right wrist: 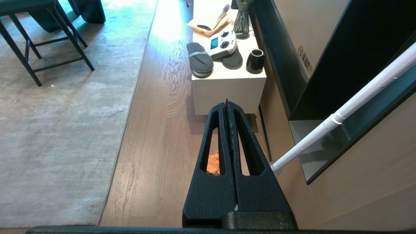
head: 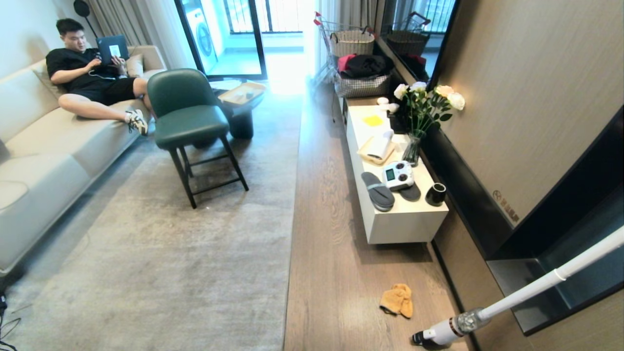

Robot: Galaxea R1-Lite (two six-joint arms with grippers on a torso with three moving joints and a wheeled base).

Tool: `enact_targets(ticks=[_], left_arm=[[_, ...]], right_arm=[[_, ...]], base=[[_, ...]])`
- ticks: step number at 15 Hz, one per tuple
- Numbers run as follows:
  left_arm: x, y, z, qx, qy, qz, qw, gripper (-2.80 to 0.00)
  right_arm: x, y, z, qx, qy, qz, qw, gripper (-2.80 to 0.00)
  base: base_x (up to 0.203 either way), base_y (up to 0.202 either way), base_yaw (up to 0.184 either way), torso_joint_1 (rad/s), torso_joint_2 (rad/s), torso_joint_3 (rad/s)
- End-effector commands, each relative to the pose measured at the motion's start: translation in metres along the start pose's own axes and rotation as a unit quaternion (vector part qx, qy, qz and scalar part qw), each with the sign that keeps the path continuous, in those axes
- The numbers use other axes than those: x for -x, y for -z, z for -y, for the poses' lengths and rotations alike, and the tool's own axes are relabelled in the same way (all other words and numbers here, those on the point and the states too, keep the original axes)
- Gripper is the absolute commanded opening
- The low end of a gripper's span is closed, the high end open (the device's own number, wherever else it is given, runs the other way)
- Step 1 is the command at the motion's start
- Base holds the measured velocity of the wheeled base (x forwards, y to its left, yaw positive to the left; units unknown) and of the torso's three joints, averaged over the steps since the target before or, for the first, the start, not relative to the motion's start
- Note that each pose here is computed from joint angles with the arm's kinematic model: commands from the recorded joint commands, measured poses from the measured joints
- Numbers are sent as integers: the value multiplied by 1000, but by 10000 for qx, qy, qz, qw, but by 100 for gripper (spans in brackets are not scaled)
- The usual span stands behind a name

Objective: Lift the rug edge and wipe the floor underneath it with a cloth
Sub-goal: Pick up the rag

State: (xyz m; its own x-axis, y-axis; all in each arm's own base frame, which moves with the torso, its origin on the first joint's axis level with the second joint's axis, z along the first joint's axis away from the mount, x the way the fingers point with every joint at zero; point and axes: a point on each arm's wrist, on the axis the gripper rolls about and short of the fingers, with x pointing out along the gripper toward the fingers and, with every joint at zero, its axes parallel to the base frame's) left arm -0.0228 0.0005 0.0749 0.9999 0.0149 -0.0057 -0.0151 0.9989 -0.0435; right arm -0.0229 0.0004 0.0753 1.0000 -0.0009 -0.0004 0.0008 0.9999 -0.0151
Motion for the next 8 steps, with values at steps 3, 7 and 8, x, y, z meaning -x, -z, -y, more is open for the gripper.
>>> enact_targets(ticks=[3, 7, 8], left_arm=[[0, 0, 0, 4, -2, -2, 10000, -280], [0, 0, 0, 4, -3, -2, 10000, -280], [0, 0, 0, 4, -2, -2, 10000, -280]], right_arm=[[0, 0, 1, -150, 118, 2, 9998, -280], [0, -1, 1, -337, 248, 22, 9991, -280], [0, -1, 1, -337, 241, 22, 9991, -280]], base=[[0, 0, 0, -86, 189, 106], [0, 0, 0, -97, 234, 130], [0, 0, 0, -120, 271, 154]])
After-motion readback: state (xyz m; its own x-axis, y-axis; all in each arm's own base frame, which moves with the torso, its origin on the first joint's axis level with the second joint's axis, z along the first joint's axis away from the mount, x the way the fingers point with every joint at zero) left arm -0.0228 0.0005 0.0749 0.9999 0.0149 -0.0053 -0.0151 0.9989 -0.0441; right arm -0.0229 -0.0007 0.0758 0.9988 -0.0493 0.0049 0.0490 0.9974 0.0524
